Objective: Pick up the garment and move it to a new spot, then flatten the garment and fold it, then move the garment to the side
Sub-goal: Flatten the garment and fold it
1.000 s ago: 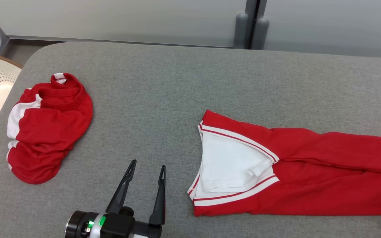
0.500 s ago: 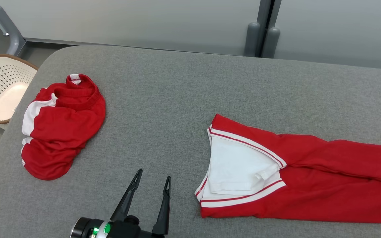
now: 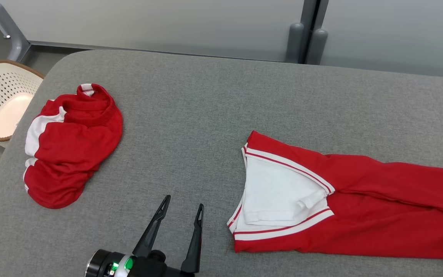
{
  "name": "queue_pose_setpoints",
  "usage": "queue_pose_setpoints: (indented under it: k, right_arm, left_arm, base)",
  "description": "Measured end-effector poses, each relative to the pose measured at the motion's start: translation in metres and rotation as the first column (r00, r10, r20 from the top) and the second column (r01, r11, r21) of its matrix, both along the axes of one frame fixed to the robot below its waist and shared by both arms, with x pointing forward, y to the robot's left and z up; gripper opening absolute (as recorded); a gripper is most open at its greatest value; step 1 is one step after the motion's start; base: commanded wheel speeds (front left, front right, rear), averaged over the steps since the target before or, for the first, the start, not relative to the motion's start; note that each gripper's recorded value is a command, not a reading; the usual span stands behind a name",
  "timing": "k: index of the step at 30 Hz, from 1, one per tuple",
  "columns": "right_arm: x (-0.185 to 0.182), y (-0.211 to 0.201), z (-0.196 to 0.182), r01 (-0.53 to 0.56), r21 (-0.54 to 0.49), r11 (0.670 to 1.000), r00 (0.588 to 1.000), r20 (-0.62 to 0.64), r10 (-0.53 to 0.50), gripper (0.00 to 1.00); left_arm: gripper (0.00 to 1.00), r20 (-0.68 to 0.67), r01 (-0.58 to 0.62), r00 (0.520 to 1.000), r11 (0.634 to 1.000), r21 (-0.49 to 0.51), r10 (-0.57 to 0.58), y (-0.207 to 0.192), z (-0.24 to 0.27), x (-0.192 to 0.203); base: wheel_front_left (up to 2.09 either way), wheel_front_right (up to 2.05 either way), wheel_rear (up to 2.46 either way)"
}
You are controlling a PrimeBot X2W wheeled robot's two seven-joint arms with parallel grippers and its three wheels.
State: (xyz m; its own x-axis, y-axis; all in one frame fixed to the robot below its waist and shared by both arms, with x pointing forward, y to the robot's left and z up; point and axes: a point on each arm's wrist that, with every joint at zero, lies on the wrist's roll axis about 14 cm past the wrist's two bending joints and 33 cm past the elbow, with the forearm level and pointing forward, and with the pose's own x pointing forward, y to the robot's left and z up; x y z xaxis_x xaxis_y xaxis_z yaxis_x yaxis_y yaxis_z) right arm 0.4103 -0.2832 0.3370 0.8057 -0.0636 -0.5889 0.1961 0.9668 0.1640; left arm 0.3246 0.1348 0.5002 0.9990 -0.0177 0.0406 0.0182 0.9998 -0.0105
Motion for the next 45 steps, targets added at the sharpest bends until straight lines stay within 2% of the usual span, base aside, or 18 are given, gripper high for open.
queue_pose_setpoints:
  k: [2, 3, 4, 5, 10, 14, 19, 25, 29, 32, 36, 40, 45]
  right_arm:
    - [0.001, 0.002, -0.004, 0.005, 0.007, 1.0, 1.0, -0.018, -0.005, 1.0]
    - [0.002, 0.003, -0.004, 0.003, 0.01, 1.0, 1.0, -0.023, -0.003, 0.44]
    - [0.002, 0.003, -0.005, 0.001, 0.008, 1.0, 1.0, -0.026, -0.001, 0.14]
    - [0.003, 0.002, -0.005, 0.001, 0.007, 1.0, 1.0, -0.025, -0.001, 0.0]
    - [0.006, -0.014, 0.001, 0.01, -0.032, 0.999, 1.0, 0.003, -0.01, 0.0]
    - [0.001, -0.071, 0.02, 0.062, -0.164, 0.985, 0.998, 0.019, -0.059, 0.0]
    - [0.018, -0.12, 0.07, 0.091, -0.295, 0.951, 0.991, 0.119, -0.058, 0.0]
    - [0.04, -0.122, 0.114, 0.056, -0.363, 0.93, 0.975, 0.222, 0.028, 0.0]
    - [0.058, -0.09, 0.133, -0.022, -0.374, 0.927, 0.949, 0.285, 0.138, 0.0]
    - [0.07, -0.05, 0.142, -0.1, -0.364, 0.926, 0.921, 0.319, 0.225, 0.0]
    - [0.074, 0.006, 0.147, -0.21, -0.366, 0.907, 0.88, 0.332, 0.338, 0.0]
    - [0.065, 0.083, 0.153, -0.333, -0.35, 0.875, 0.821, 0.349, 0.452, 0.0]
    - [0.034, 0.162, 0.166, -0.453, -0.313, 0.835, 0.76, 0.354, 0.545, 0.0]
  left_arm:
    - [1.0, -0.005, 0.013, 1.0, 1.0, 0.003, -0.013, -0.003, -0.002, 0.002]
    - [1.0, -0.007, 0.016, 1.0, 1.0, 0.006, -0.016, -0.003, -0.003, 0.003]
    - [1.0, -0.007, 0.019, 1.0, 1.0, 0.005, -0.019, -0.004, -0.003, 0.004]
    - [1.0, -0.008, 0.02, 1.0, 1.0, 0.007, -0.02, -0.005, -0.003, 0.005]
    - [1.0, -0.008, 0.04, 0.999, 0.999, 0.001, -0.04, -0.011, -0.004, 0.014]
    - [1.0, -0.011, 0.077, 0.997, 0.997, -0.004, -0.077, -0.021, -0.007, 0.021]
    - [1.0, -0.004, 0.123, 0.992, 0.992, -0.007, -0.123, -0.033, -0.007, 0.03]
    - [1.0, 0.006, 0.16, 0.987, 0.987, -0.006, -0.16, -0.044, -0.005, 0.035]
    - [1.0, 0.013, 0.18, 0.984, 0.984, -0.012, -0.18, -0.05, -0.003, 0.036]
    - [1.0, 0.018, 0.186, 0.982, 0.982, -0.013, -0.186, -0.052, -0.002, 0.035]
    - [1.0, 0.027, 0.181, 0.983, 0.983, -0.01, -0.181, -0.05, 0.002, 0.031]
    - [1.0, 0.033, 0.161, 0.986, 0.987, -0.007, -0.161, -0.043, 0.004, 0.027]
    - [1.0, 0.035, 0.13, 0.991, 0.992, -0.007, -0.129, -0.033, 0.006, 0.022]
  base:
    - [0.0, 0.0, 0.0]
    - [0.0, 0.0, 0.0]
    - [0.0, 0.0, 0.0]
    - [0.0, 0.0, 0.0]
    - [0.0, 0.0, 0.0]
    - [0.0, 0.0, 0.0]
    - [0.0, 0.0, 0.0]
    - [0.0, 0.0, 0.0]
    - [0.0, 0.0, 0.0]
    - [0.0, 0.0, 0.0]
    - [0.0, 0.0, 0.0]
    - [0.0, 0.0, 0.0]
    - [0.0, 0.0, 0.0]
